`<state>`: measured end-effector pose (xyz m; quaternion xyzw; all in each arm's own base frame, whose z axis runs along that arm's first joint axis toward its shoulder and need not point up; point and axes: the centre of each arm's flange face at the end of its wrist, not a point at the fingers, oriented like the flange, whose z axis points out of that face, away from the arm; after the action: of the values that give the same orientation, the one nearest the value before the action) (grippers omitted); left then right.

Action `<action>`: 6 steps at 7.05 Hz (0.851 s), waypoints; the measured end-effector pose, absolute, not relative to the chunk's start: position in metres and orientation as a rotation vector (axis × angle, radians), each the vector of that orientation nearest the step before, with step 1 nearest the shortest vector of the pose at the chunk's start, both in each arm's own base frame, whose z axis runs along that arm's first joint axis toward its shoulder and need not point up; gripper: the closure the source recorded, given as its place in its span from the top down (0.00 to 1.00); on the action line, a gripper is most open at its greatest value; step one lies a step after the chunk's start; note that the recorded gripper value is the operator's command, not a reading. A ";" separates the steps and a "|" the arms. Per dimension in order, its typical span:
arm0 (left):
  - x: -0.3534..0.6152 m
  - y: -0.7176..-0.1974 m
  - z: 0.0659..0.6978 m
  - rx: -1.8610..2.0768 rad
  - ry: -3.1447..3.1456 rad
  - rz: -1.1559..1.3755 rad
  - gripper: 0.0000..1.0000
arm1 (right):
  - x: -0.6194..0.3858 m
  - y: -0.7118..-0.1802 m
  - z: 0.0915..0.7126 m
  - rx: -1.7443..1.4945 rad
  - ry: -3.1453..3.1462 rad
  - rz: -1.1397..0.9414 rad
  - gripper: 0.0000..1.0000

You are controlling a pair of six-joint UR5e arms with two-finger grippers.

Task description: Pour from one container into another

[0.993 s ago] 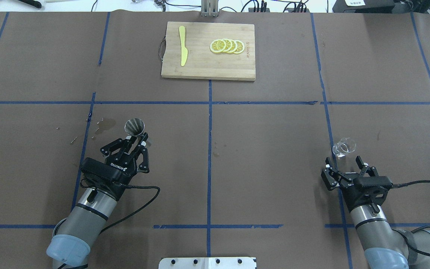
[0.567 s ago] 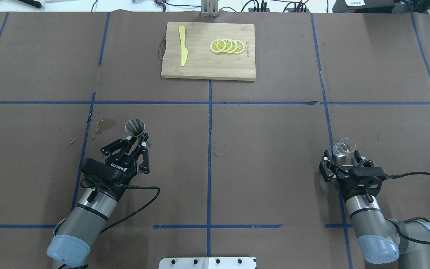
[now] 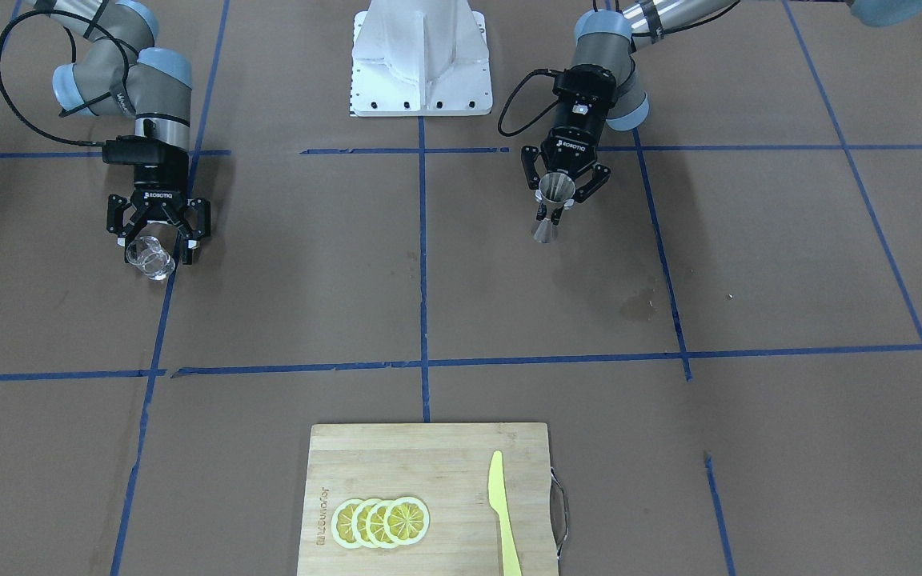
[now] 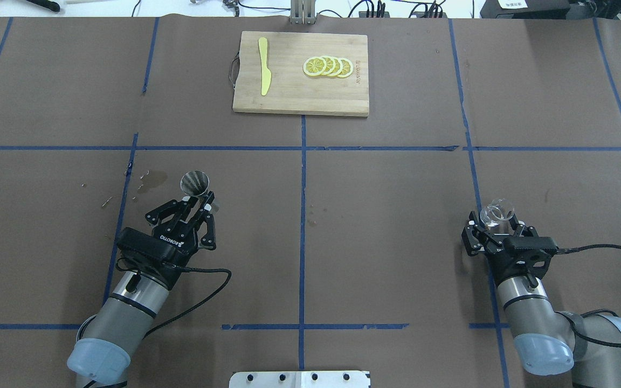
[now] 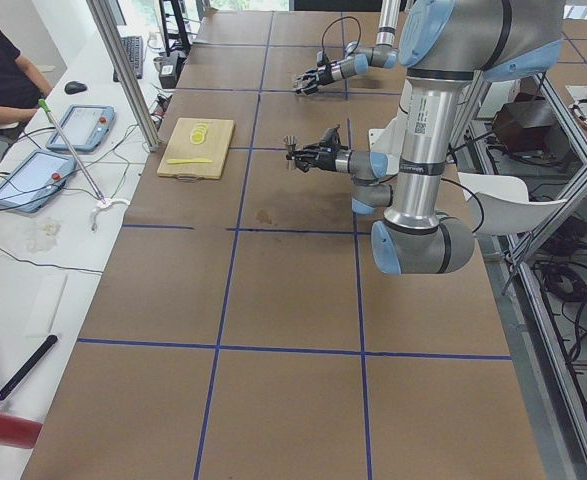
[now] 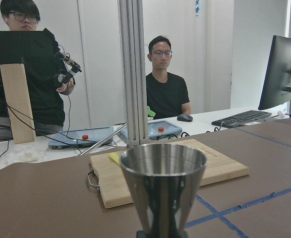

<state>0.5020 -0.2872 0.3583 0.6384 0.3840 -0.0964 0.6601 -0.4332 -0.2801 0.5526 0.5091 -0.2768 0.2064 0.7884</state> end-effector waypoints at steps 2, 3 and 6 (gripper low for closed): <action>0.502 -0.287 0.358 1.445 0.868 -0.220 0.00 | -0.435 -0.282 0.552 1.098 -0.597 0.449 0.84; 0.502 -0.287 0.358 1.445 0.869 -0.220 0.00 | -0.435 -0.283 0.553 1.098 -0.595 0.450 0.81; 0.502 -0.287 0.357 1.445 0.872 -0.221 0.00 | -0.434 -0.285 0.552 1.100 -0.593 0.454 0.52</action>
<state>0.5017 -0.2867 0.3566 0.6384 0.3853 -0.0978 0.6591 -0.4344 -0.2846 0.5523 0.5103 -0.2750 0.2106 0.7872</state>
